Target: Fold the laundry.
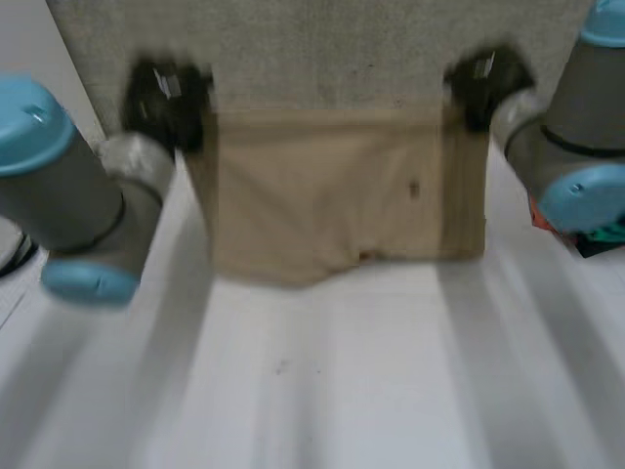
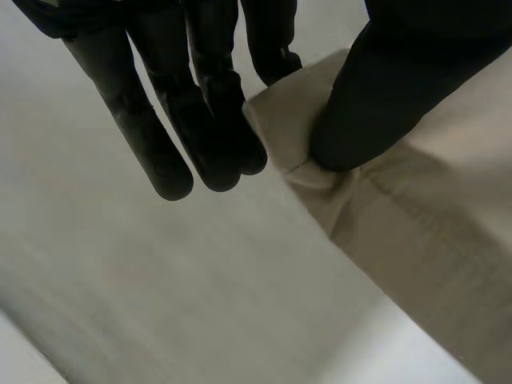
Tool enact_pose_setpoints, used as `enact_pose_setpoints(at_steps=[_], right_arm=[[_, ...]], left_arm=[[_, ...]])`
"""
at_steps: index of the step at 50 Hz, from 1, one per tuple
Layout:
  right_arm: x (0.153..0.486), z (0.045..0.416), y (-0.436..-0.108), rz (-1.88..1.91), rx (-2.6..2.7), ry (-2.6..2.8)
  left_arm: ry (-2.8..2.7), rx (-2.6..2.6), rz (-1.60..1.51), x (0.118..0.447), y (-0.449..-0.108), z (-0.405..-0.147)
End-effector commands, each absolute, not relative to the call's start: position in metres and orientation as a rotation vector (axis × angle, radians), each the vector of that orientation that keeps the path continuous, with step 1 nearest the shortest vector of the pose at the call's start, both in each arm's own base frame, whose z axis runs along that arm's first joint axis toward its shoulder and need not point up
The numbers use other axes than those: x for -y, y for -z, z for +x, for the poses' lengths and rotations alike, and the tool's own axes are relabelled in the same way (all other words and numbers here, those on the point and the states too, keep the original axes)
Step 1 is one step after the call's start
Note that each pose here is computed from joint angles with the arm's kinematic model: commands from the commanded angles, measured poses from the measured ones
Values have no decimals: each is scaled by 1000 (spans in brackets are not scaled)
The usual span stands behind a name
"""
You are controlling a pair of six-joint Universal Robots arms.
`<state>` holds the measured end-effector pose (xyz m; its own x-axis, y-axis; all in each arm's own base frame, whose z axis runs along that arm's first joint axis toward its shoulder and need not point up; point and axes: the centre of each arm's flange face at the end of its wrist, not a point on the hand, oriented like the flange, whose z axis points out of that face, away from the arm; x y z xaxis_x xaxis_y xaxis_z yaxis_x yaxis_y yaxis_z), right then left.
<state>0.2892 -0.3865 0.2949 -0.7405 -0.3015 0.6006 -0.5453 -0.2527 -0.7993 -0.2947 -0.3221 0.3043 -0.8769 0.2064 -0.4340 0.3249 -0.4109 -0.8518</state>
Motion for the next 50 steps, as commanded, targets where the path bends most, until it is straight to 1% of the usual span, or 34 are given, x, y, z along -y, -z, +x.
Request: enact_pose_setpoints(at_steps=[1, 4, 6, 11, 12, 15, 16, 19, 20, 23, 24, 27, 28, 32, 35, 39, 42, 43, 44, 47, 48, 50], right_arm=[[400, 289, -412, 501, 944, -2897], [396, 293, -412, 582, 877, -2962], [394, 300, -400, 683, 932, -2962], [401, 302, -358, 782, 1223, -2848], [404, 302, -340, 823, 1318, -2800], [404, 304, -310, 898, 1458, -2716], [402, 305, -289, 952, 1547, -2648], [397, 307, -252, 1041, 1673, -2528], [390, 309, -228, 1102, 1744, -2440], [379, 310, -195, 1196, 1823, -2305], [370, 311, -176, 1257, 1859, -2219], [358, 308, -155, 1327, 1908, -2095], [349, 306, -145, 1366, 1943, -2029], [331, 298, -140, 1419, 2039, -1908], [320, 293, -147, 1445, 2079, -1862], [300, 283, -161, 1484, 2144, -1762], [279, 275, -171, 1542, 2184, -1651], [273, 272, -172, 1564, 2196, -1610], [261, 265, -177, 1608, 2213, -1527], [242, 250, -182, 1666, 2249, -1362], [226, 240, -186, 1712, 2284, -1228], [209, 229, -187, 1775, 2323, -1082]], left_arm=[[2902, -1025, 345, 330, -412, -288], [2888, -1042, 349, 330, -415, -286], [2847, -1131, 395, 331, -408, -286], [2693, -1381, 493, 338, -371, -280], [2632, -1472, 541, 337, -352, -279], [2530, -1603, 610, 334, -320, -278], [2467, -1683, 658, 330, -297, -279], [2370, -1797, 744, 322, -260, -281], [2301, -1866, 815, 315, -235, -284], [2198, -1954, 919, 304, -198, -286], [2134, -1995, 977, 298, -178, -285], [2043, -2046, 1047, 289, -154, -283], [1989, -2067, 1076, 284, -144, -280], [1875, -2100, 1107, 268, -139, -269], [1835, -2111, 1104, 256, -148, -262], [1775, -2136, 1113, 233, -169, -252], [1689, -2174, 1182, 206, -180, -246], [1654, -2187, 1214, 198, -181, -245], [1572, -2211, 1275, 184, -182, -241], [1403, -2249, 1391, 159, -182, -232], [1281, -2275, 1466, 142, -182, -226], [1148, -2299, 1547, 125, -183, -221]])
